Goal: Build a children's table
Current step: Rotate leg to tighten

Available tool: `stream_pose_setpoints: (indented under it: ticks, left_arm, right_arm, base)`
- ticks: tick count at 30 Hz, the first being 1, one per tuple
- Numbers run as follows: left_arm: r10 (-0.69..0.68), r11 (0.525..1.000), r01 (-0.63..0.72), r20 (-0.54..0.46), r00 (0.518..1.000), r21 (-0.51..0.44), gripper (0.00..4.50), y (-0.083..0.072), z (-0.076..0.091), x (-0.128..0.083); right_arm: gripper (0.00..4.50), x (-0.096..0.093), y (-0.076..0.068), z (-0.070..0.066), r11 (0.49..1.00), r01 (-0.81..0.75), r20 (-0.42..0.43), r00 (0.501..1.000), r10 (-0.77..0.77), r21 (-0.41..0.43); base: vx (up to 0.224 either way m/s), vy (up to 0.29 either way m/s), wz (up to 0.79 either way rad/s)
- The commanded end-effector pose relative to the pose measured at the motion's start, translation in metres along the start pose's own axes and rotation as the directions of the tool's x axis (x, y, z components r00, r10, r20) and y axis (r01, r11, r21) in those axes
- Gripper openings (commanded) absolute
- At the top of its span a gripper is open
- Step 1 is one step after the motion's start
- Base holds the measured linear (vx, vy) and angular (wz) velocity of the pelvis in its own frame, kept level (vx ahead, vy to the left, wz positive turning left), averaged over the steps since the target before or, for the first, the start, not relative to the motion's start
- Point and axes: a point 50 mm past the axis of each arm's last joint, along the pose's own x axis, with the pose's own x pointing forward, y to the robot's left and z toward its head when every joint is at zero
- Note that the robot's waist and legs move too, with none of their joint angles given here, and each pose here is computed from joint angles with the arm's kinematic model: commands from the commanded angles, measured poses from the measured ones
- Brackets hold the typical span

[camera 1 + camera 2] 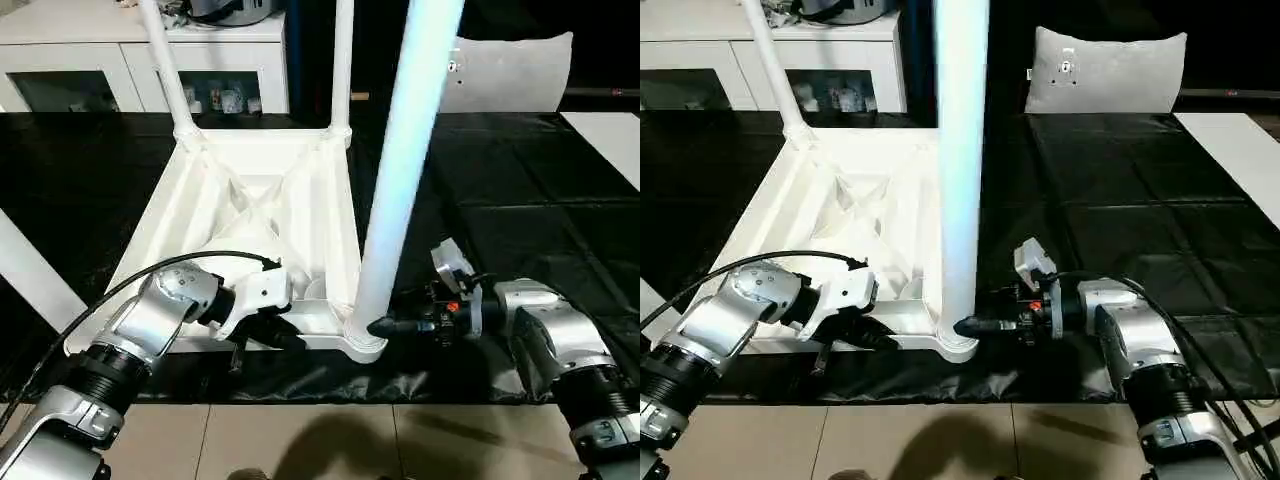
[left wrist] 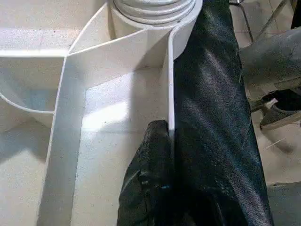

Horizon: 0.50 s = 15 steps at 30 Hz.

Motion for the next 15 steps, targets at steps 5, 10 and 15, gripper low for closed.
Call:
stream_pose_setpoints:
  ticks: [5,10,15]
  left_arm:
    - [-0.068,0.997,0.068,0.011,0.998,0.022,0.0,-0.005,0.006,0.012]
    - [0.04,0.998,-0.038,0.039,0.998,-0.049,0.0,0.001,0.01,0.017]
    - [0.204,0.965,-0.187,0.078,0.976,-0.183,0.0,0.008,0.024,0.032]
  right_arm:
    - [1.98,0.004,0.001,0.009,0.999,-0.03,0.021,0.999,0.03,-0.015]
    - [1.98,0.013,0.002,0.008,0.999,0.039,0.075,0.996,-0.038,-0.017]
    - [1.95,0.032,-0.018,0.011,0.935,0.355,0.134,0.926,-0.354,0.019]
  base:
    - [0.0,0.0,0.0]
    - [0.0,0.0,0.0]
    - [0.0,0.0,0.0]
